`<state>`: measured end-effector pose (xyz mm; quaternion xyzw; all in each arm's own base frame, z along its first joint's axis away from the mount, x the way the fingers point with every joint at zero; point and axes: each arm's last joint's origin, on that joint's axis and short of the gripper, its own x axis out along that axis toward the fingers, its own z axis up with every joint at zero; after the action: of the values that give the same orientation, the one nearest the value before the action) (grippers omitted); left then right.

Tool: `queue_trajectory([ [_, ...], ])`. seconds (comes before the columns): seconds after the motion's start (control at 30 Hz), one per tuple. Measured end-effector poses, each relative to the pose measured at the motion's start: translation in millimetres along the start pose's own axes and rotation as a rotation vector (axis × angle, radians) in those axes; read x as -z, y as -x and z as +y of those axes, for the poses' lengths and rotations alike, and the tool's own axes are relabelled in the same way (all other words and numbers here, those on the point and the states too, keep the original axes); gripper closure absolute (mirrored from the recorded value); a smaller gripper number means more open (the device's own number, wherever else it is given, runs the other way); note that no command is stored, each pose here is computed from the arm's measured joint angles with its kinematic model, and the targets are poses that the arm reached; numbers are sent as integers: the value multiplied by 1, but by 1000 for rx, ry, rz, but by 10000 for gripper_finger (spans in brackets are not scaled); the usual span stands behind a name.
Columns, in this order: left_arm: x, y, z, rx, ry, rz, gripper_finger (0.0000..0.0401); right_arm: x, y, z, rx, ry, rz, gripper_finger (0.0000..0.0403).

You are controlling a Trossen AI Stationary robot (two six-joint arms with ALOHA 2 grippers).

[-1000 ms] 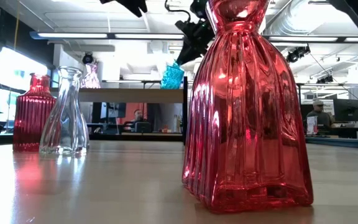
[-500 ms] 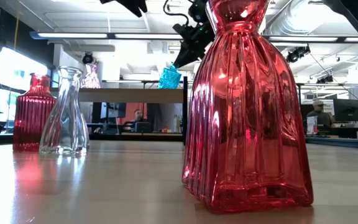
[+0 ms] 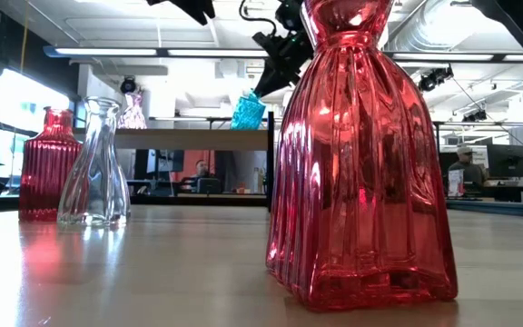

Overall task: Sort vases onto shelf
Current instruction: Put the center blue vase on the shelf

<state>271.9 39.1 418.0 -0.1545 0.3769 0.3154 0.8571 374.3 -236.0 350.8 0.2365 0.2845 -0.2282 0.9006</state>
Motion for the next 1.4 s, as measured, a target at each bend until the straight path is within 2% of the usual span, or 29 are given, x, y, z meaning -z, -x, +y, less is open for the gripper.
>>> queue_trajectory([
  [1.03, 0, 0, 0, 0, 8, -1, 300, 0, 4, -7, 22, -6, 36, 402],
  [1.4, 0, 0, 0, 0, 8, -1, 300, 0, 4, -6, 20, -16, 34, 365],
])
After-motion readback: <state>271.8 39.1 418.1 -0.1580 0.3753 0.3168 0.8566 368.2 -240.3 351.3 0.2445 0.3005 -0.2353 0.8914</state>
